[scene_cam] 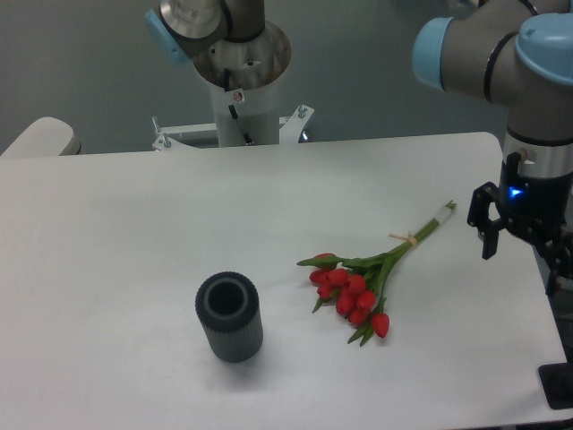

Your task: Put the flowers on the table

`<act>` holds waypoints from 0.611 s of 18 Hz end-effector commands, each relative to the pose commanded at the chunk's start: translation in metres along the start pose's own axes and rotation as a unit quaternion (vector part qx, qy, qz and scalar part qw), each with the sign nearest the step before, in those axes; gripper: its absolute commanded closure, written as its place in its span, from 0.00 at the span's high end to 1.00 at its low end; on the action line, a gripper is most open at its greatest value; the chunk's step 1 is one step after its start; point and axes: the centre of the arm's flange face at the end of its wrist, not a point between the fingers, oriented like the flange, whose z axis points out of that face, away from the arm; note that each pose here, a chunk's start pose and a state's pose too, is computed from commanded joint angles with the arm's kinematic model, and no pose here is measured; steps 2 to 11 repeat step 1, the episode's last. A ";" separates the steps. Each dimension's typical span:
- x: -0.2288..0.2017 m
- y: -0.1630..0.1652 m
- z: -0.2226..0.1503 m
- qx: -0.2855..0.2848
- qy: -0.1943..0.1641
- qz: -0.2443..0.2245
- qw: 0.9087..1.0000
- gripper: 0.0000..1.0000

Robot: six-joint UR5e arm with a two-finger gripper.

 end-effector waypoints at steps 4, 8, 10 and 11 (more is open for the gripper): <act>0.001 -0.001 0.001 0.000 0.001 0.001 1.000 1.00; 0.001 -0.001 0.001 0.000 0.001 0.001 1.000 1.00; 0.001 -0.001 0.001 0.000 0.001 0.001 1.000 1.00; 0.001 -0.001 0.001 0.000 0.001 0.001 1.000 1.00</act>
